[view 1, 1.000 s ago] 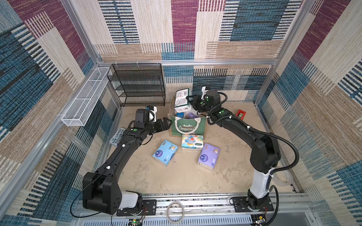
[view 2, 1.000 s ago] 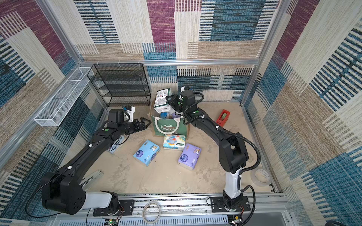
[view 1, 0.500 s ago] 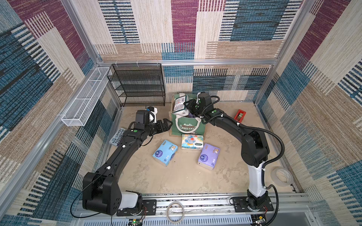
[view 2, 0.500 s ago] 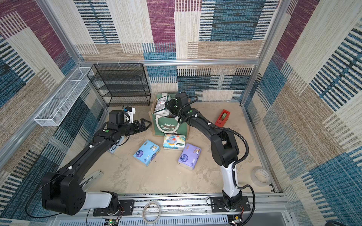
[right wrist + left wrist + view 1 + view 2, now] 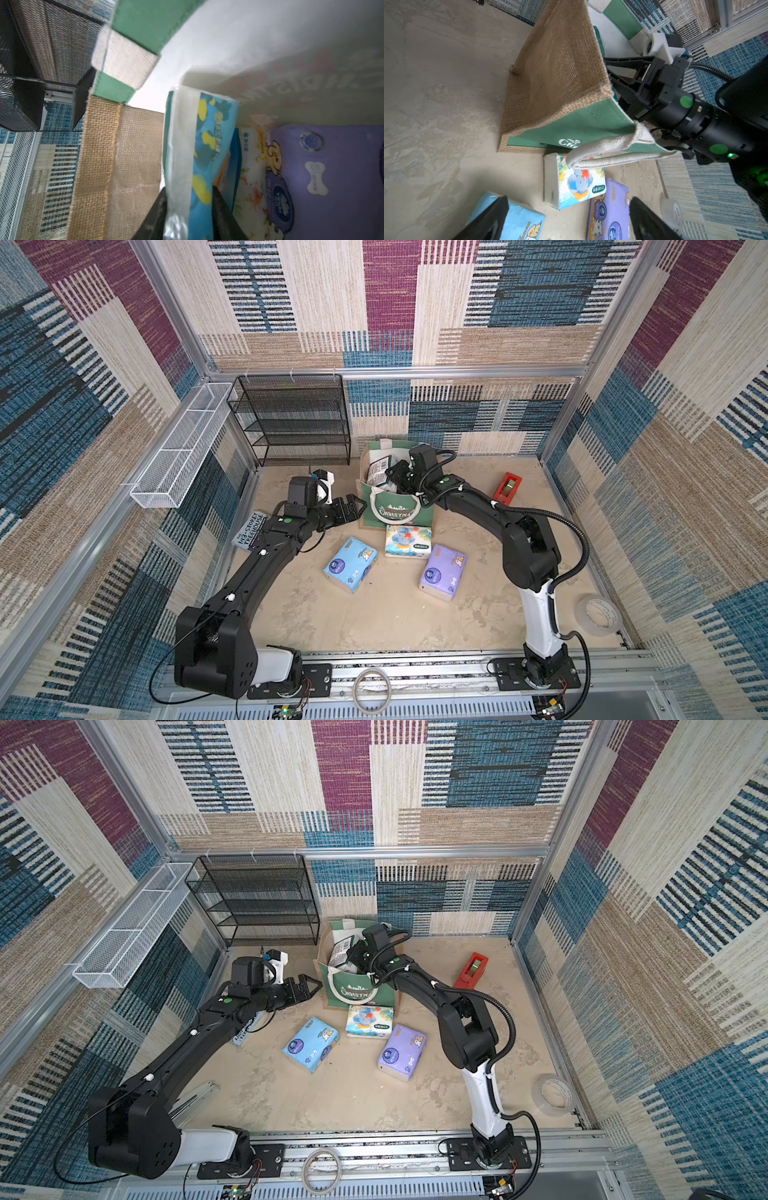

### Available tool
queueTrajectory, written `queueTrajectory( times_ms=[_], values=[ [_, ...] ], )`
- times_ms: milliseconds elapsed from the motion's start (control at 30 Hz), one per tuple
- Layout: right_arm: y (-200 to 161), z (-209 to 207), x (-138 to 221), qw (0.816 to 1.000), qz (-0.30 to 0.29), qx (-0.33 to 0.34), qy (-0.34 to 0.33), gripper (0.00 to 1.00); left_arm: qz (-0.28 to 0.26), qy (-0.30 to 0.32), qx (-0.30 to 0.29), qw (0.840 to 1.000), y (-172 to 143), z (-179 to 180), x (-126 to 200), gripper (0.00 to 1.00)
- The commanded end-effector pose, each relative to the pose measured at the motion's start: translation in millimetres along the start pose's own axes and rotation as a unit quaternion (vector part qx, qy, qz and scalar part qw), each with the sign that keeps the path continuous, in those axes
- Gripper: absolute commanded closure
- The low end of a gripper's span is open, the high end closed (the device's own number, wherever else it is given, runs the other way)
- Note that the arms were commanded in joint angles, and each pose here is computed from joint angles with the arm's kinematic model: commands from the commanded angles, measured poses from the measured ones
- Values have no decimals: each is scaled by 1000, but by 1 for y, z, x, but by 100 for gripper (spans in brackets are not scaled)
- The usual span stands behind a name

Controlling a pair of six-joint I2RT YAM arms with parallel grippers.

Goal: Put tissues into the canvas bag
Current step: Place the pack of facial tissues in the canvas bag.

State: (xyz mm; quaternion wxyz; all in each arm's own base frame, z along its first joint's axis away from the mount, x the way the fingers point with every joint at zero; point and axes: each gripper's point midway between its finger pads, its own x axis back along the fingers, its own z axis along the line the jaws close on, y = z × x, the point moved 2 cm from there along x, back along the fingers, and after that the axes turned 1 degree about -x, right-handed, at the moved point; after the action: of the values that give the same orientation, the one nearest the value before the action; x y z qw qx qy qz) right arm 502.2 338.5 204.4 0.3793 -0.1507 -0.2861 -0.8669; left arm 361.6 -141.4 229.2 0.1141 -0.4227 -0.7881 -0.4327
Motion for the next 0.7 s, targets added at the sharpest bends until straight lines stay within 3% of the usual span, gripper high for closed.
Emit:
queueTrajectory(
  times_ms=[0, 333, 667],
  values=[
    [-3, -5, -5, 1000, 2, 9, -5, 66, -14, -4, -3, 1000, 5, -2, 2, 4],
    [-14, -23, -26, 999, 28, 31, -30, 63, -19, -4, 16, 1000, 0, 5, 8, 4],
    [-10, -20, -20, 999, 20, 30, -30, 33, -9, 50, 50, 997, -27, 40, 22, 2]
  ],
)
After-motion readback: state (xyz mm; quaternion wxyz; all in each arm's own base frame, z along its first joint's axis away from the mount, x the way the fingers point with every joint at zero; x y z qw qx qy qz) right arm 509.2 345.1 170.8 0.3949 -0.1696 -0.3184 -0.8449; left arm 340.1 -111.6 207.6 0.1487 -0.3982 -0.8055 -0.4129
